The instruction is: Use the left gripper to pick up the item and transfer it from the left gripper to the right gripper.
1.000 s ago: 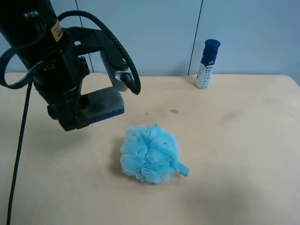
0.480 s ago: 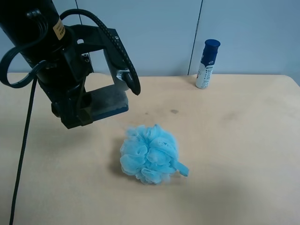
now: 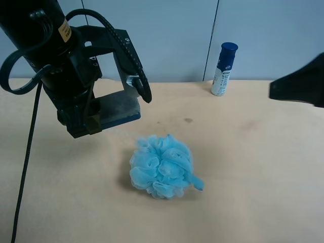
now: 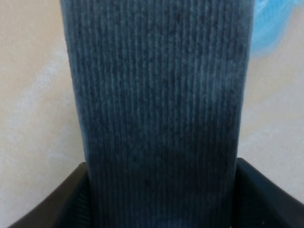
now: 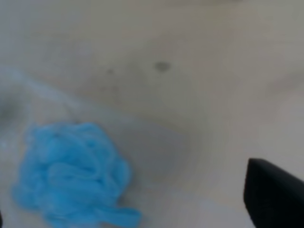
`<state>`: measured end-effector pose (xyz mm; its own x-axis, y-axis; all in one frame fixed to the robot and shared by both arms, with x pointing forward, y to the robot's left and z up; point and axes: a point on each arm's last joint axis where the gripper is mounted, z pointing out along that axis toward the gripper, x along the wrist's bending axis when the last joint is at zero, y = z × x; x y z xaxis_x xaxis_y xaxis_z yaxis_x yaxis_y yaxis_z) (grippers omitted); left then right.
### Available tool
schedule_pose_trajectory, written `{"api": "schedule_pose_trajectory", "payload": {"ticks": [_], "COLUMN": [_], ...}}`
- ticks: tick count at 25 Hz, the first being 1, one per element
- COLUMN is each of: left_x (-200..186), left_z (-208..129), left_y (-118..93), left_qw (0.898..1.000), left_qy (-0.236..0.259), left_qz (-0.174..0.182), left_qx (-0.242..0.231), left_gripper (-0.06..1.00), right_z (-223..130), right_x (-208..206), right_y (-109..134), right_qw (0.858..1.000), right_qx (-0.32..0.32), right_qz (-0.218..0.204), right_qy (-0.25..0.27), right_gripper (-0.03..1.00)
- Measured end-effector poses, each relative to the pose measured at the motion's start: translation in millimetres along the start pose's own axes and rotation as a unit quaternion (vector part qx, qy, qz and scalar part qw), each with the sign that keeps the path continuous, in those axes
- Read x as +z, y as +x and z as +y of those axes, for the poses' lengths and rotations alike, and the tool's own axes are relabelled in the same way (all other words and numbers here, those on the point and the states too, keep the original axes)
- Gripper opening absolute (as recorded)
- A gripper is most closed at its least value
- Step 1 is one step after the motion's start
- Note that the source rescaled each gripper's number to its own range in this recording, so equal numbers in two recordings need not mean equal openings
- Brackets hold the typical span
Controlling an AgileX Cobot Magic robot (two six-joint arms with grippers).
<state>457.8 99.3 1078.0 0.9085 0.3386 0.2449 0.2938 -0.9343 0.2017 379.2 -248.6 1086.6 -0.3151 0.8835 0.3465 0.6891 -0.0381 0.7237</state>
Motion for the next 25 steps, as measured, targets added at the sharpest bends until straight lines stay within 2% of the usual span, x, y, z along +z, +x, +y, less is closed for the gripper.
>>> {"api": "schedule_pose_trajectory", "payload": {"ticks": [4, 7, 11, 16, 21, 25], "left_x": [0, 0, 0, 0, 0, 0], "left_z": [1, 2, 4, 5, 7, 8], "left_y": [0, 1, 2, 2, 3, 3], "left_qw": [1.0, 1.0, 1.0, 1.0, 0.999, 0.999], "left_qy": [-0.006, -0.013, -0.021, -0.026, -0.039, -0.044], "left_qz": [0.003, 0.005, 0.009, 0.012, 0.017, 0.019], "left_qx": [0.002, 0.002, 0.003, 0.005, 0.005, 0.006], "left_gripper": [0.0, 0.0, 0.0, 0.0, 0.0, 0.0], "right_z": [11, 16, 18, 16, 20, 25], "right_x": [46, 74, 103, 126, 142, 157], "right_y": [-2, -2, -4, -2, 20, 30], "right_qw": [0.995, 0.984, 0.965, 0.949, 0.935, 0.929], "right_qx": [0.012, 0.024, 0.052, 0.058, 0.027, 0.017], "right_qz": [0.094, 0.173, 0.254, 0.304, 0.343, 0.357], "right_qy": [0.036, 0.042, 0.044, 0.054, 0.082, 0.093], "right_gripper": [1.0, 1.0, 1.0, 1.0, 1.0, 1.0]}}
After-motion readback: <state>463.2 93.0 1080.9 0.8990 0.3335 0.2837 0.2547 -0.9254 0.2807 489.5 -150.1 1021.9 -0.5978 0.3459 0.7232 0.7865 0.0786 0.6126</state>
